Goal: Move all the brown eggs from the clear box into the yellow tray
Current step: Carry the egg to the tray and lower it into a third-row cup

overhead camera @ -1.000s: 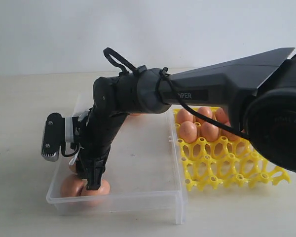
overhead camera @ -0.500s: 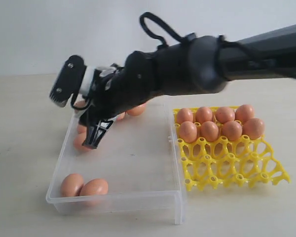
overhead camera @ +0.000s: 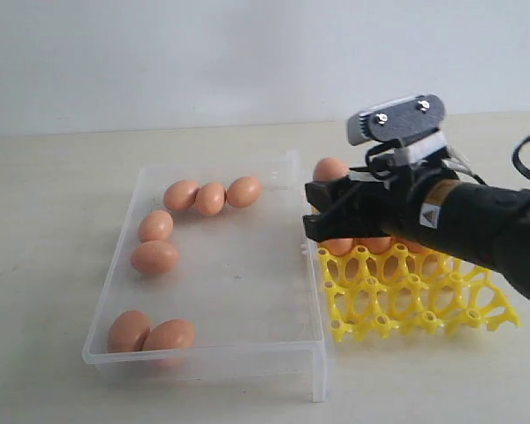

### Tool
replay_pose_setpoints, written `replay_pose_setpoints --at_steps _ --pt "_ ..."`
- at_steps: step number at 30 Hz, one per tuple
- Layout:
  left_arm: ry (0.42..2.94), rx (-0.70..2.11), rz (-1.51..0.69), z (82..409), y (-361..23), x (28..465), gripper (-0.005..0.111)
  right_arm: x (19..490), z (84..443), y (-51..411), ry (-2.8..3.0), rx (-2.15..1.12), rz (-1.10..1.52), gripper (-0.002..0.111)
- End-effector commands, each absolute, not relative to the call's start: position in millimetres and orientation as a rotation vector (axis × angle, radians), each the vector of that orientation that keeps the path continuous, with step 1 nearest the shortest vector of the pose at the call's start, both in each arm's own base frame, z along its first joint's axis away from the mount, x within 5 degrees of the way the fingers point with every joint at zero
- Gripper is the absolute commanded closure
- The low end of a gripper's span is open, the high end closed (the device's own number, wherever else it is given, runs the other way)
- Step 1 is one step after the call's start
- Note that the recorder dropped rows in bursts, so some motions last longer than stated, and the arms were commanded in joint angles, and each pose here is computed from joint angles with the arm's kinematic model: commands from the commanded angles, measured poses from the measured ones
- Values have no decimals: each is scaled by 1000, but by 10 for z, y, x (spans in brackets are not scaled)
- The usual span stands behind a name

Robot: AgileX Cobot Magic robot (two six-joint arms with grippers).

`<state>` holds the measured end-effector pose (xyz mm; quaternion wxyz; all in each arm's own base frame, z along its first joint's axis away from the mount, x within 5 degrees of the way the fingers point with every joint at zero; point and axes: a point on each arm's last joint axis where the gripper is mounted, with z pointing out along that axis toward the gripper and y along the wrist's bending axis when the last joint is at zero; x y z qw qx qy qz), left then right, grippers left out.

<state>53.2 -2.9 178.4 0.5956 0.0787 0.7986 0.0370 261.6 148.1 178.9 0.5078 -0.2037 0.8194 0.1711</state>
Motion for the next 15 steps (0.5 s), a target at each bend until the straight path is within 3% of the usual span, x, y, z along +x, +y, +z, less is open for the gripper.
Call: replay_pose_setpoints --at_steps 1,15 --pt "1838 181 85 1805 -29 530 107 2552 1716 1249 1955 -351 517 108" --pt "1838 181 85 1805 -29 530 107 2634 1215 1103 2029 -240 627 108"
